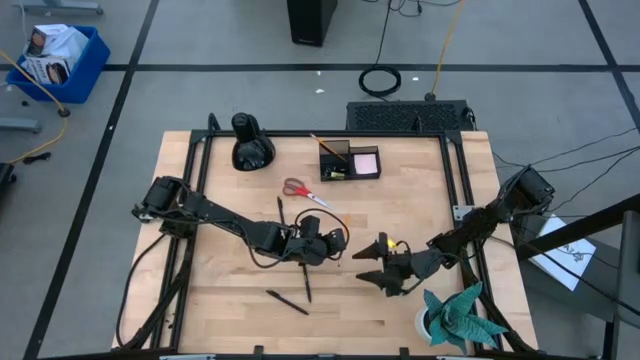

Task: Pick and place office supplies into organizer
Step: Put the orange pencil into the black desk organizer

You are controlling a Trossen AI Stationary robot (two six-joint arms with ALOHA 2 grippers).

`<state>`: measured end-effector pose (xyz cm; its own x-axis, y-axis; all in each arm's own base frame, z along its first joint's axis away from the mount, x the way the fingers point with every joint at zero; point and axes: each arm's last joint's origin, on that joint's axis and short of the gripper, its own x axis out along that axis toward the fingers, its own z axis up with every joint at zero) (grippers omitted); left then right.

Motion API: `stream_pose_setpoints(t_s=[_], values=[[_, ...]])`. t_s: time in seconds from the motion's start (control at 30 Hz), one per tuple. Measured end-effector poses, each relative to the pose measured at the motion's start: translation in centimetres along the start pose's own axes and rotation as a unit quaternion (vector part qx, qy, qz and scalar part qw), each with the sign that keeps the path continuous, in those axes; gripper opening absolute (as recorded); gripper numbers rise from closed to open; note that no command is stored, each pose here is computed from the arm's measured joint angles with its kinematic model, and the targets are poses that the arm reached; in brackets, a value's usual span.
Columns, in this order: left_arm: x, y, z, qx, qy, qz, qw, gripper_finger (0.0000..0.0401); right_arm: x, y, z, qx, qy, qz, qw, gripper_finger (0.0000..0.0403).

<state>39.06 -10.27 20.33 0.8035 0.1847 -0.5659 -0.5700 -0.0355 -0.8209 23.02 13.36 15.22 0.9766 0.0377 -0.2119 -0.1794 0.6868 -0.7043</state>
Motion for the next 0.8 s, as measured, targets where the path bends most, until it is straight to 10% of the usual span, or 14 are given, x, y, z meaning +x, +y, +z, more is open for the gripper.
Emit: stream_pose_setpoints(t_s=[0.8], values=[[0.1, -0.6, 0.1, -0.019, 0.005, -0.024, 1.0, 0.003, 1.7, -1.0, 1.0, -0.064, -0.024, -0.019, 0.997, 0.0313]])
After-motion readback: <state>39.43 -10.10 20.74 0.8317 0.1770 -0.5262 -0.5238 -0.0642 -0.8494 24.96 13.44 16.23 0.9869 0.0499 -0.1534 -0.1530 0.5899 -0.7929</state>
